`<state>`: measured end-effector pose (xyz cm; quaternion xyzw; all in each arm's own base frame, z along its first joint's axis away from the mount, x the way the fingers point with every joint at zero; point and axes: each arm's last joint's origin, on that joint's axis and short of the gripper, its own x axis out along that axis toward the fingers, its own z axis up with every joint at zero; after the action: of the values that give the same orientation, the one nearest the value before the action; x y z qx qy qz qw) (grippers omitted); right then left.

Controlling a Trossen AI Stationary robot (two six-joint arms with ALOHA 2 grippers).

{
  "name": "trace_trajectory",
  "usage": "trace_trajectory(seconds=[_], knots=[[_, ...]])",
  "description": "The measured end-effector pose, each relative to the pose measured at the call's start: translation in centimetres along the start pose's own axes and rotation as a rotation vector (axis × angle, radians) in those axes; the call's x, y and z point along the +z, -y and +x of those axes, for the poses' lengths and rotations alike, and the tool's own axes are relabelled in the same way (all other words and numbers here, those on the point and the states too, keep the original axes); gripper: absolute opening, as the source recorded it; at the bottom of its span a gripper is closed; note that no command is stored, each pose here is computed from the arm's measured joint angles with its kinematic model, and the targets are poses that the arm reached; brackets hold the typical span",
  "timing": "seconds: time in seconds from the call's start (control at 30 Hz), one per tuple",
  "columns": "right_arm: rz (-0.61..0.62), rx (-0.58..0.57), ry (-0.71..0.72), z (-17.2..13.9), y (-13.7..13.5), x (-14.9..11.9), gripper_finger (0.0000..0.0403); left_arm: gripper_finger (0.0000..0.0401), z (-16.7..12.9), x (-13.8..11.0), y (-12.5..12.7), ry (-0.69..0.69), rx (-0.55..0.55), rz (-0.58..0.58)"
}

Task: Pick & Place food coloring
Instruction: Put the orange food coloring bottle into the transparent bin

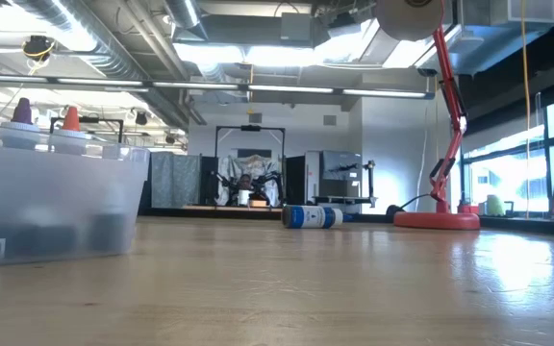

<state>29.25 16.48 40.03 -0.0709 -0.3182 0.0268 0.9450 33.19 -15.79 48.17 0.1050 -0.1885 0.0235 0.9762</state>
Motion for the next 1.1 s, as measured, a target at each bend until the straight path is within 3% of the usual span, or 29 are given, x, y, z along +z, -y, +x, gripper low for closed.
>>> trace_trajectory(seconds=[0.23,0.7,0.97,1.1], knots=[[-0.003,-0.027,-0.029,0.0,0.0,-0.2,0.0126,0.0143,-0.2,0.0,0.3,-0.040,0.042,0.039],[-0.037,-0.089,-0.140,-0.1,0.0,-1.0,0.0124,0.0157,-2.7,1.1,3.0,-0.235,0.288,0.198],[-0.105,-0.153,-0.330,-0.7,-0.7,-2.0,0.0125,0.0153,-5.6,2.0,5.5,-0.449,0.520,0.215],[-0.146,-0.180,-0.422,-1.2,-1.2,-2.2,0.0125,0.0156,-7.5,2.7,6.8,-0.522,0.641,0.169]])
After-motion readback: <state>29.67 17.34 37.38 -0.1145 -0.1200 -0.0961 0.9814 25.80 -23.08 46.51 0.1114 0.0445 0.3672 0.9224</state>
